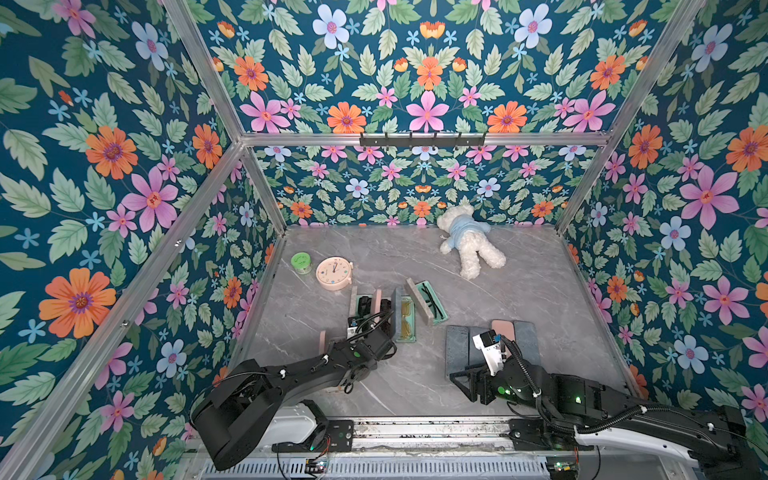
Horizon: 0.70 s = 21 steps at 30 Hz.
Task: Close the glasses case
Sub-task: Move the glasses case to the center of the board.
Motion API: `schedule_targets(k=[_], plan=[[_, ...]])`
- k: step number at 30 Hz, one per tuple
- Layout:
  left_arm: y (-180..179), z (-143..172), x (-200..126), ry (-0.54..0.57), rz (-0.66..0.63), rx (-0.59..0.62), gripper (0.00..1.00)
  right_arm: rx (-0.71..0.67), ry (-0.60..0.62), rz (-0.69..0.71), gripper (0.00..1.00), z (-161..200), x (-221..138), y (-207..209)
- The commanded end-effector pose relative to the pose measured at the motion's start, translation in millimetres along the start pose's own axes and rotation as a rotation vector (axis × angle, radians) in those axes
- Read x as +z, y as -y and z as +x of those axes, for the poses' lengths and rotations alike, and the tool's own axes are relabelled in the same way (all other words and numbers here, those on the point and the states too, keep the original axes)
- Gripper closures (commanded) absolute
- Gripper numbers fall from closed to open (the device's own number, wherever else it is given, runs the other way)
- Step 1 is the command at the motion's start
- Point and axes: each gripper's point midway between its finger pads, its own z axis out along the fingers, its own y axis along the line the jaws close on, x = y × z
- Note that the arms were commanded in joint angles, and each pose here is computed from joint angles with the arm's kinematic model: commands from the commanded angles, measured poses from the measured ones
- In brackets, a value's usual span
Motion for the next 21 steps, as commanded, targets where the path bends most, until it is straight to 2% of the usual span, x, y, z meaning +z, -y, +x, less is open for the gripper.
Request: schedule_targets(k=[1,3,7,9,17,21], plan=[[-1.5,12.0,-0.6,-0.048,0.024,0.005,0.54,-0.008,0.009,0.011,0.29,-2.2,-1.0,1.2],[4.1,13.7,-1.6,-0.053,0.064,0.005,0.58,-0.008,0.013,0.013,0.29,-3.5,-1.2,0.6],[19.2,21.0,-2.3,-0.07,0.156,0.005,0.74,-0.013,0.015,0.03,0.29,-5.2,-1.5,2.4],[30.4,24.3,-5.1,-0.076,0.205,0.005,0.79,-0.015,0.015,0.039,0.29,-5.9,-1.2,3.1],[84.5,42.5,-24.4,-0.064,0.317,0.064,0.78,-0.001,0.023,0.095,0.29,-5.9,-0.6,16.9],[111.9,46.2,-26.2,-0.069,0.345,0.094,0.86,0.029,0.014,0.099,0.3,-4.9,-0.3,24.6]])
